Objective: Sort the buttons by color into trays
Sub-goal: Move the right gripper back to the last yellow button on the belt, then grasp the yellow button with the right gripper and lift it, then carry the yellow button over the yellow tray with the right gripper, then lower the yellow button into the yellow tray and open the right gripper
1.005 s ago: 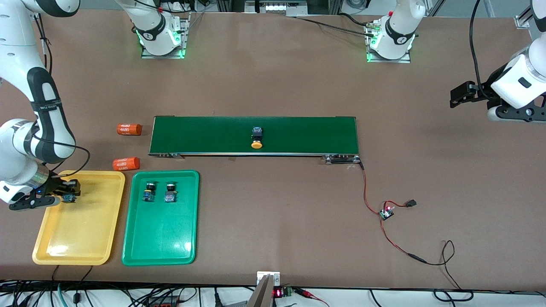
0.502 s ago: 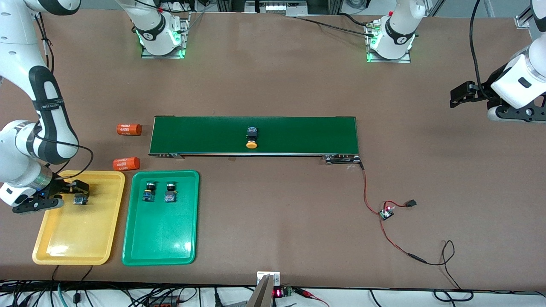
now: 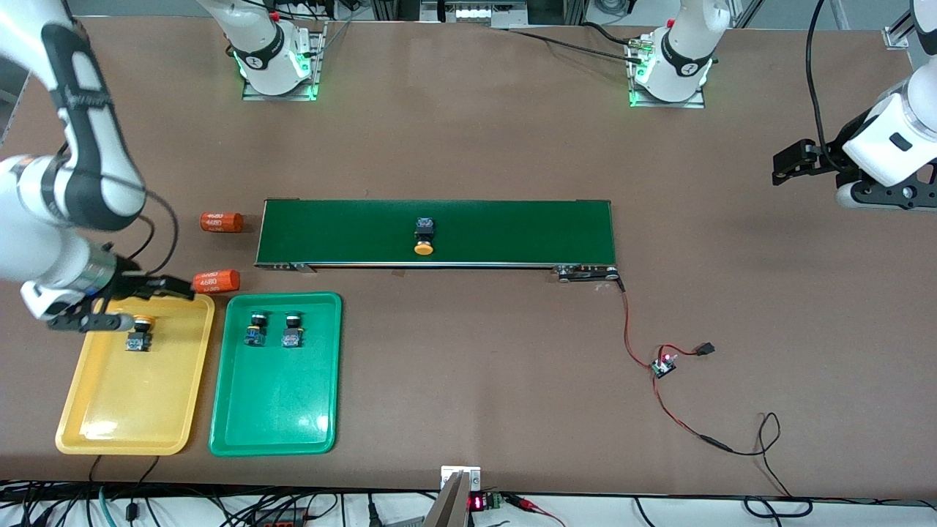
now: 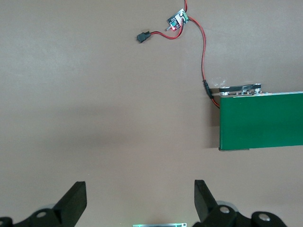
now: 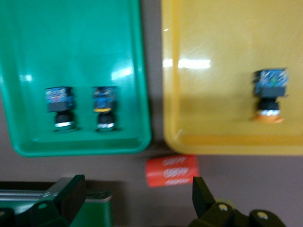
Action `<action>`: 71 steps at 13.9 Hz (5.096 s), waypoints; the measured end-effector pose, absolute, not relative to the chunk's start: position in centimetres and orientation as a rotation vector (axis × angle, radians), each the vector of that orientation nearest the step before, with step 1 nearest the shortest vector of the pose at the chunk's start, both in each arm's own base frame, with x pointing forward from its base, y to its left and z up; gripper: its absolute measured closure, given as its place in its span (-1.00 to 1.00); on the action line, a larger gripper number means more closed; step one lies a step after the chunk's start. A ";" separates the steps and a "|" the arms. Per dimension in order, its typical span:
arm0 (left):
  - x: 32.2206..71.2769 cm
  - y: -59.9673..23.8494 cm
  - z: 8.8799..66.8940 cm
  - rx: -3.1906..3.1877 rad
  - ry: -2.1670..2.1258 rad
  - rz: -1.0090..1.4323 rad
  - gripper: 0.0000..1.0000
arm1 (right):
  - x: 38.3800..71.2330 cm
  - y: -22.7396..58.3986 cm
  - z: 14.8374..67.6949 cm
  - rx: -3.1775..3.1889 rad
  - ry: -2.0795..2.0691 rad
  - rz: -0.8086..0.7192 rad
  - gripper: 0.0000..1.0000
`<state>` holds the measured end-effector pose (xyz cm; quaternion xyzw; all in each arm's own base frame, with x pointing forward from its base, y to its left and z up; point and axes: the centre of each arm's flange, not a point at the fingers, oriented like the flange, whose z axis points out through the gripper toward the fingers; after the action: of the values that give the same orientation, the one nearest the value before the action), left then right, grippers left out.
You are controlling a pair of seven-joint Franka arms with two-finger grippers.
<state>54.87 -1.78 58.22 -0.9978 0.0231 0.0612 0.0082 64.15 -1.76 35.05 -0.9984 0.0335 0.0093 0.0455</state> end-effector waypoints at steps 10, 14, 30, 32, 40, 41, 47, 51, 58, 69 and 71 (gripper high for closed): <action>54.9 -1.1 58.2 -3.120 0.053 0.192 -1.00 | 56.2 21.4 35.2 -3.039 0.248 0.131 -1.00; 54.9 -0.8 58.2 -3.120 0.044 0.192 -1.00 | 54.5 25.7 33.9 -3.073 0.089 0.101 -1.00; 54.9 -0.8 58.2 -3.120 0.043 0.192 -1.00 | 52.9 30.5 29.1 -3.079 -0.091 0.090 -1.00; 54.9 -0.8 58.2 -3.120 0.043 0.192 -1.00 | 52.6 31.1 28.5 -3.076 -0.093 0.100 -1.00; 54.9 -1.4 58.2 -3.119 0.063 0.192 -1.00 | 52.2 31.1 25.2 -3.076 -0.112 0.112 -0.67; 54.9 -1.7 58.2 -3.119 0.069 0.192 -1.00 | 52.3 30.8 25.0 -3.084 -0.119 0.108 -0.59; 54.9 -2.9 59.3 -3.114 0.106 0.154 -1.00 | 53.1 29.2 25.0 -3.095 -0.116 0.099 0.34; 54.9 -3.1 59.4 -3.113 0.110 0.151 -1.00 | 55.8 26.4 27.2 -3.096 -0.095 0.032 0.34; 54.9 -2.8 59.4 -3.112 0.103 0.156 -1.00 | 65.2 12.4 35.1 -3.126 -0.155 -0.091 0.34; 54.8 -4.3 59.4 -3.109 0.146 0.156 -1.00 | 70.2 -4.1 28.0 -3.161 -0.301 -0.086 0.34; 54.8 -4.3 59.4 -3.109 0.147 0.159 -1.00 | 70.4 -7.8 26.7 -3.175 -0.345 -0.139 0.34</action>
<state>54.76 -4.33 59.41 -0.9975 0.0470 0.0512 0.0127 70.37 -7.81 26.71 -0.9928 -0.1079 -0.0435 -0.0278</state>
